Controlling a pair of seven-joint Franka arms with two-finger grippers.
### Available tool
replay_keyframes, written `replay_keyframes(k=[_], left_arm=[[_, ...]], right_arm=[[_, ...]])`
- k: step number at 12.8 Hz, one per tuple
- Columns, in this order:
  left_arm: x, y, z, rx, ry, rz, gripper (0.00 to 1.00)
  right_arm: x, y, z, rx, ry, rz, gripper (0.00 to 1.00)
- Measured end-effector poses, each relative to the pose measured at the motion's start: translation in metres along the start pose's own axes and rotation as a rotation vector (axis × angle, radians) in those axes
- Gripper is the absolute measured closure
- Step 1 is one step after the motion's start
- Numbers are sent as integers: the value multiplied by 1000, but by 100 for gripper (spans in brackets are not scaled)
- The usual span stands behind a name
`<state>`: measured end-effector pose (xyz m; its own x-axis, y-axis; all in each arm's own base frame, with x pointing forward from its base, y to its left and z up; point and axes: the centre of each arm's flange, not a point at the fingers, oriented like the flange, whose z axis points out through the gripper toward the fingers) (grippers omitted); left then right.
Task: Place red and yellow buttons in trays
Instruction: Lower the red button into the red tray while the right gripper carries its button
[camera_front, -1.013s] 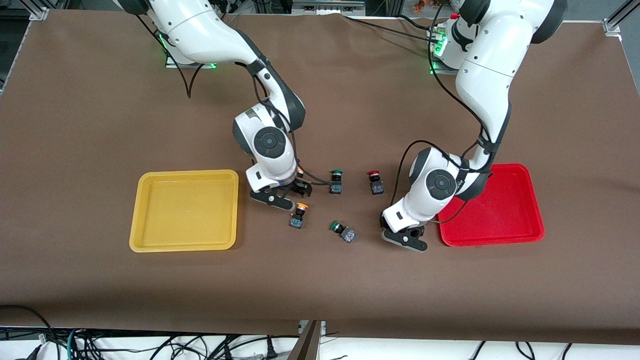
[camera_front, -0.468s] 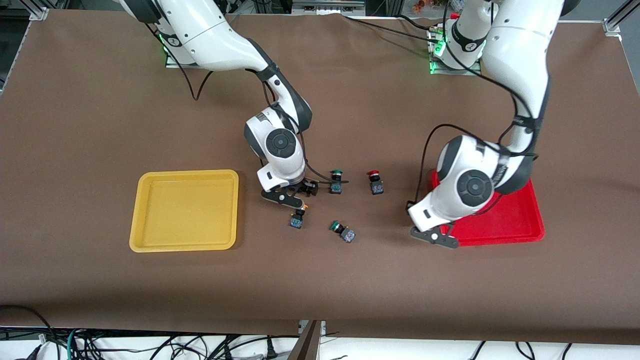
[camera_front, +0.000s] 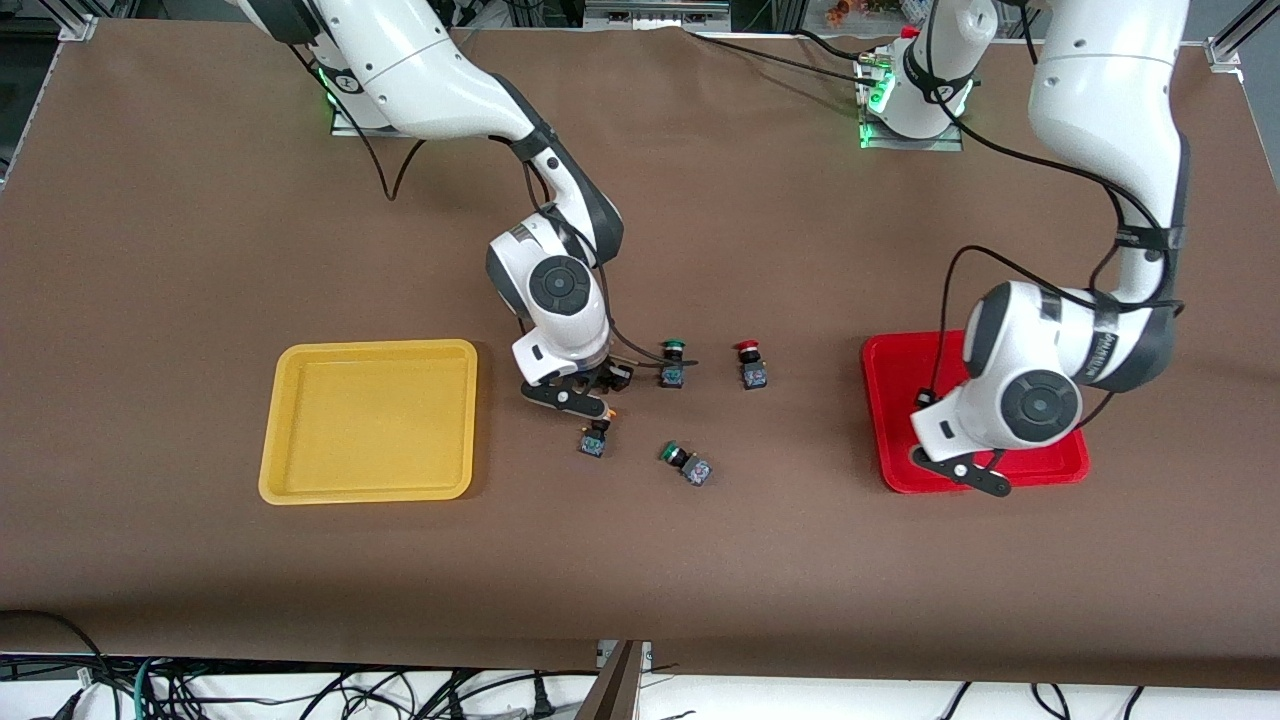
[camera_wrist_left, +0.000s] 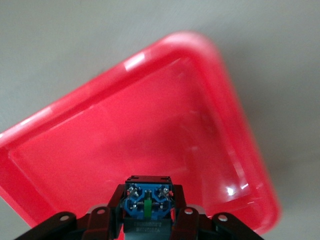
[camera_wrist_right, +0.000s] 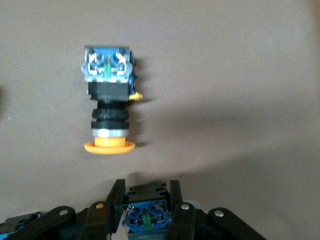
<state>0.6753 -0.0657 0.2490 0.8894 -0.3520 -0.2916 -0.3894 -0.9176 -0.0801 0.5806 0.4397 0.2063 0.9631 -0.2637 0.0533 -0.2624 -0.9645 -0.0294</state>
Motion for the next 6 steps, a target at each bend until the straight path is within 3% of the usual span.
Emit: replay_keyframes(k=[2,5,6], left_arm=[[-1,-6,38,-52,-22,-5,59],[0,3,72,-69,-10,-4,59],[-1,1,74,-70,-8,-7,52]], right_arm=[[33,24,-33,-21,-5,-43,59],[106,102,-75,-49,-34,-123,59],[130,132,-77,-54,-39,-136,59]])
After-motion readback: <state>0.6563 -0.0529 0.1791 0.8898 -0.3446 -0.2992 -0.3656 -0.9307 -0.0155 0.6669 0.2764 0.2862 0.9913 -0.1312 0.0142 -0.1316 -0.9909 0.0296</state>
